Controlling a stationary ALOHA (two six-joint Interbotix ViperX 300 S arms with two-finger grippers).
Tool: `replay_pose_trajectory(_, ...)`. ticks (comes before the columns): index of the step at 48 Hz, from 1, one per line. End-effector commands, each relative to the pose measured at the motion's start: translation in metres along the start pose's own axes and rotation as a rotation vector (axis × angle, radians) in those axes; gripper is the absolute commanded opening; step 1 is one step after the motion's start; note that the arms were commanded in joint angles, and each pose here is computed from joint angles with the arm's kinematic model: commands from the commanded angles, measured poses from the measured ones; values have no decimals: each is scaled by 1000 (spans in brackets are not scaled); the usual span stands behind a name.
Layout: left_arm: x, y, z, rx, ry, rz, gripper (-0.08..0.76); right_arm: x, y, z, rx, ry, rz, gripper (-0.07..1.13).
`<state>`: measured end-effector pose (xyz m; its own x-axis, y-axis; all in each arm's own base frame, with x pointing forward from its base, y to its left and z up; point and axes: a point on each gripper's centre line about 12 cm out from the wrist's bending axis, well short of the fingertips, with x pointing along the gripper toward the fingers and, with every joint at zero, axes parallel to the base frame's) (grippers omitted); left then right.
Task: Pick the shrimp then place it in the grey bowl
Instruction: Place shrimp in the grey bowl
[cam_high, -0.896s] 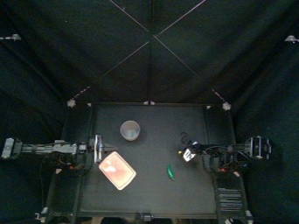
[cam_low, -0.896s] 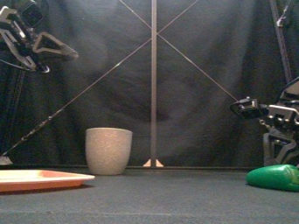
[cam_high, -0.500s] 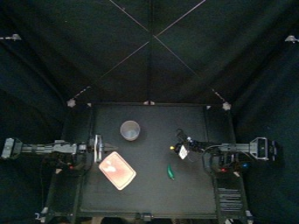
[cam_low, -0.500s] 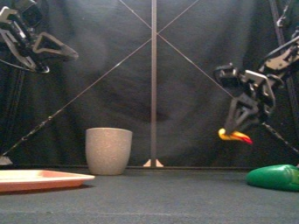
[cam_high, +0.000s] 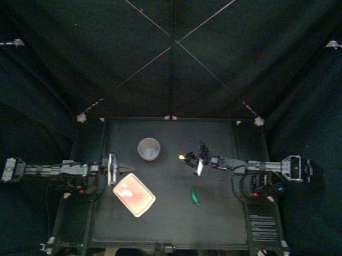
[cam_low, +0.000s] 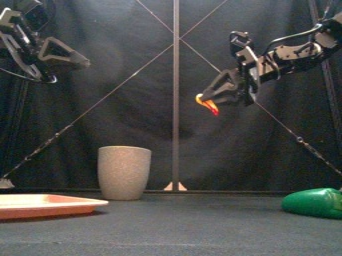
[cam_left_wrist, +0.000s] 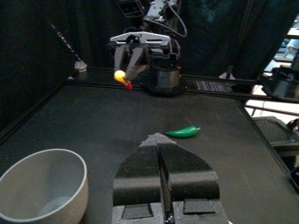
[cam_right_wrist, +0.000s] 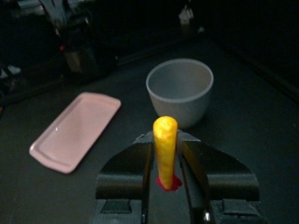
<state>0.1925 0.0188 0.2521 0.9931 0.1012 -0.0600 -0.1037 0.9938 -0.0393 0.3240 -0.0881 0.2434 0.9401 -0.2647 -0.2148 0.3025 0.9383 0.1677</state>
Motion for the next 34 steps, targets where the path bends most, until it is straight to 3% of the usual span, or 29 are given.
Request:
replay_pose_trajectory(1, 1, 1, 5, 4, -17, 5, 23, 18, -1, 24, -6, -114, 6, 570)
replay_pose_trajectory(34, 1, 3, 1, 30, -7, 13, 23, 154, -16, 30, -69, -163, 4, 602)
